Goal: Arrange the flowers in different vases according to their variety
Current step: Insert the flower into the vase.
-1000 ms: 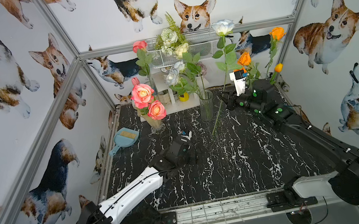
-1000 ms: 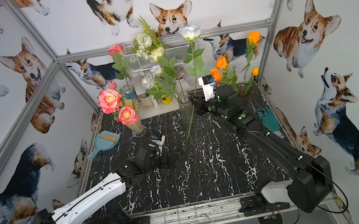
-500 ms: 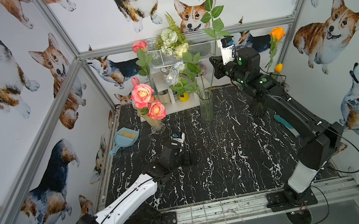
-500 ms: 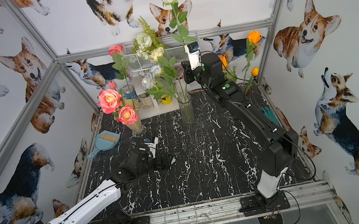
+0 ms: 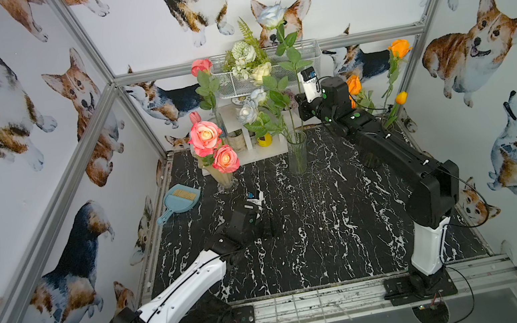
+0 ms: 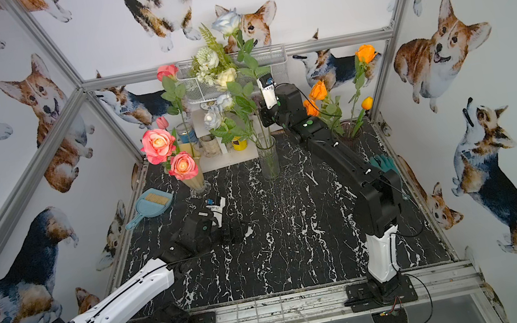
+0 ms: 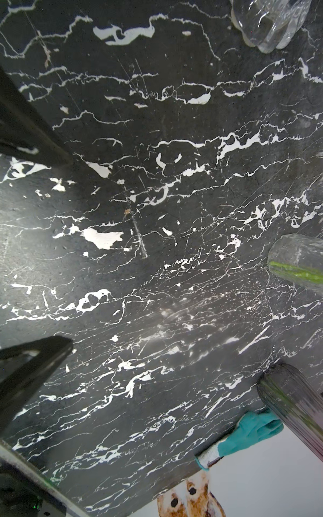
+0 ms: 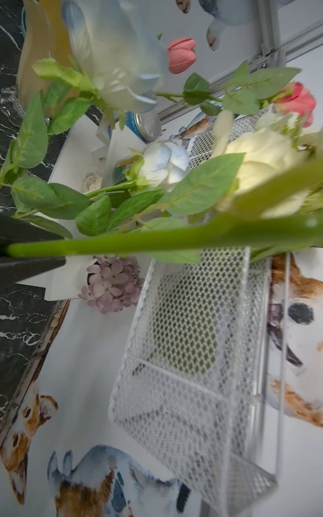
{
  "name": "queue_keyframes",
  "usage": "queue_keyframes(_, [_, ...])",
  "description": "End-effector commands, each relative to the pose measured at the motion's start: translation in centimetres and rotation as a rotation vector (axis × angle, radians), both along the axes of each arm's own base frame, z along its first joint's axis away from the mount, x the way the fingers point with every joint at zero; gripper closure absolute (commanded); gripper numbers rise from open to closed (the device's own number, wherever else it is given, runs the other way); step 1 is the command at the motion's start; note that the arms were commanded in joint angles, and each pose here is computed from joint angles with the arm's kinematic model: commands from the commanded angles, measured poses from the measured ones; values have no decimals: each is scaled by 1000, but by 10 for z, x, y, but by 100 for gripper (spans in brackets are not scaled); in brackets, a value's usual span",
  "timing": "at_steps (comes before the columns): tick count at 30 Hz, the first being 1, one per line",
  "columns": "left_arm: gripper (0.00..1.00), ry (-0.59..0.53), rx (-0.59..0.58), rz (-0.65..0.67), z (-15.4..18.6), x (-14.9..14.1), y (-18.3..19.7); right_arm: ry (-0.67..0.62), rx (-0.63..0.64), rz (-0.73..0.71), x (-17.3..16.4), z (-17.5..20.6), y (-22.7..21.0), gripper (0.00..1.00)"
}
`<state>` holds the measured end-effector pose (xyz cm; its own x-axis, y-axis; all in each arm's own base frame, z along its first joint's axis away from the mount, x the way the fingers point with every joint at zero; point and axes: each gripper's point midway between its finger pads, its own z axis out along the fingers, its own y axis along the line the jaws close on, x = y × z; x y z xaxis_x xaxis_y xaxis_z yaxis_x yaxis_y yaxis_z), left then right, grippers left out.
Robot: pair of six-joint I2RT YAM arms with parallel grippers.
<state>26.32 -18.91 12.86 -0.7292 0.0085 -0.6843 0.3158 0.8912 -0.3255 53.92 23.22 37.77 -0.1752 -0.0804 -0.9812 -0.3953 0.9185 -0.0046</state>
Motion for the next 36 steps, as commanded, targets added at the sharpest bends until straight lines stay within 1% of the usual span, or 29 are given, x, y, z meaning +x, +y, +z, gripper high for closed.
queue_keyframes(1, [0,-21,-7,-8,5,4,-2,-52,55,6,1,6,4,92])
queue_keyframes(5, [0,-20,-7,-6,4,5,-2,-30,63,13,1,-11,7,93])
queue_keyframes(11, [0,-18,-8,-5,4,5,-1,-27,67,30,-1,-6,9,93])
queue_keyframes(15, [0,-17,-9,-6,4,5,-2,13,48,42,2,-22,14,91])
queue_keyframes(16, [0,-16,-8,-5,4,5,-1,25,44,45,2,-27,15,89])
queue_keyframes(17, [0,-14,-7,-5,3,5,-1,38,39,48,3,-33,17,80])
queue_keyframes(19, [0,-13,-5,-3,3,5,-1,54,32,52,2,-41,20,46])
queue_keyframes(20, [0,-14,-6,-3,3,5,-1,57,28,49,1,-43,20,33])
queue_keyframes(21, [0,-16,-6,-2,4,5,0,55,27,46,0,-43,20,26])
queue_keyframes(22, [0,-16,-5,0,4,5,0,53,28,44,-2,-43,19,22])
queue_keyframes(26, [0,-21,0,9,5,5,2,52,37,43,-11,-42,15,18])
queue_keyframes(30, [0,-20,-1,11,5,5,2,60,44,49,-20,-44,13,16])
queue_keyframes(36, [0,-32,2,25,8,8,3,71,65,60,-44,-47,5,15])
